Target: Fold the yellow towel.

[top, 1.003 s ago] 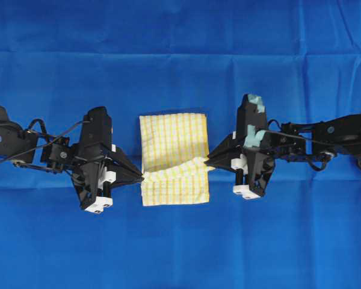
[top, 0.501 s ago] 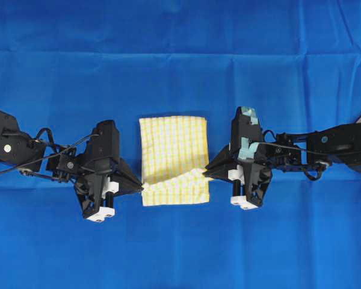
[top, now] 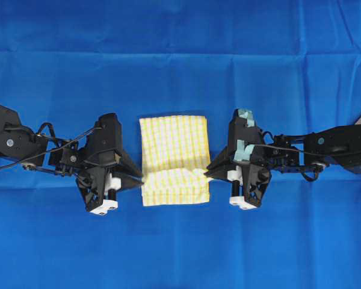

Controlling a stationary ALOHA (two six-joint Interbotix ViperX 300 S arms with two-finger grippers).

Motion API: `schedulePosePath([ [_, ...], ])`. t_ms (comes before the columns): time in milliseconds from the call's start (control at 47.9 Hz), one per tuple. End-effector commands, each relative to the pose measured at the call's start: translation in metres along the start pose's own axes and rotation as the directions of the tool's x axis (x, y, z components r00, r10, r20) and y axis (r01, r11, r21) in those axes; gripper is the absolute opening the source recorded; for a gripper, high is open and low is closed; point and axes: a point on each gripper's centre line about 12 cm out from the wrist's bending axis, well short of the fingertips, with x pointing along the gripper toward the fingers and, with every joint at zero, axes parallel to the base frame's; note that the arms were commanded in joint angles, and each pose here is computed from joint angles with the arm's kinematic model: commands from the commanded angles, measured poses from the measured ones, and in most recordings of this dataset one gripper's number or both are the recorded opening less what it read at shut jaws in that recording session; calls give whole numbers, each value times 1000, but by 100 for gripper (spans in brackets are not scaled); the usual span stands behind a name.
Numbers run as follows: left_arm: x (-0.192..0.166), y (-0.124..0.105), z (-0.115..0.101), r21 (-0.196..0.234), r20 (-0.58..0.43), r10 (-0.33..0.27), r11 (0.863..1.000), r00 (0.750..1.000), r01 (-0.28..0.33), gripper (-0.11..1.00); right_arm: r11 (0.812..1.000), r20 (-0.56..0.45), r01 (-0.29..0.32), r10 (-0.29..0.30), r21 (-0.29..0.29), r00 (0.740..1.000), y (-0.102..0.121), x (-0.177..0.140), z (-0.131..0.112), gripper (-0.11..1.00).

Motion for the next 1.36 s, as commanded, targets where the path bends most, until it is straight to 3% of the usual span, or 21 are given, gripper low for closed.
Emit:
schedulePosePath([
  [0, -2, -2, 8, 1, 21, -6, 1000, 1000, 6, 38, 1000, 31, -29, 29, -13, 999, 11, -1, 9, 10],
  [125, -10, -6, 18, 7, 43, -18, 1000, 999, 17, 66, 998, 46, -54, 56, -40, 997, 20, -5, 15, 46],
  [209, -23, -11, 28, 13, 63, -29, 1000, 998, 29, 67, 996, 71, -76, 79, -55, 994, 25, -14, 24, 71],
  [251, -33, -13, 34, 19, 76, -37, 999, 996, 35, 66, 994, 82, -85, 90, -62, 993, 27, -20, 28, 77],
  [543, -91, -23, 51, 83, 177, -91, 994, 980, 77, 66, 973, 174, -152, 182, -173, 968, 42, -76, 59, 71],
  [794, -145, -19, 44, 160, 293, -142, 982, 945, 98, 66, 965, 231, -133, 186, -226, 955, 25, -130, 66, 71],
  [919, -169, -16, 39, 209, 349, -166, 973, 923, 96, 66, 959, 267, -124, 193, -255, 944, 15, -160, 62, 70],
  [1149, -205, -9, 26, 366, 438, -206, 930, 875, 36, 66, 948, 317, -89, 189, -304, 930, -4, -204, 50, 70],
  [1337, -219, 3, 7, 369, 485, -206, 929, 850, 15, 65, 944, 354, -54, 174, -325, 919, -20, -222, 31, 70],
])
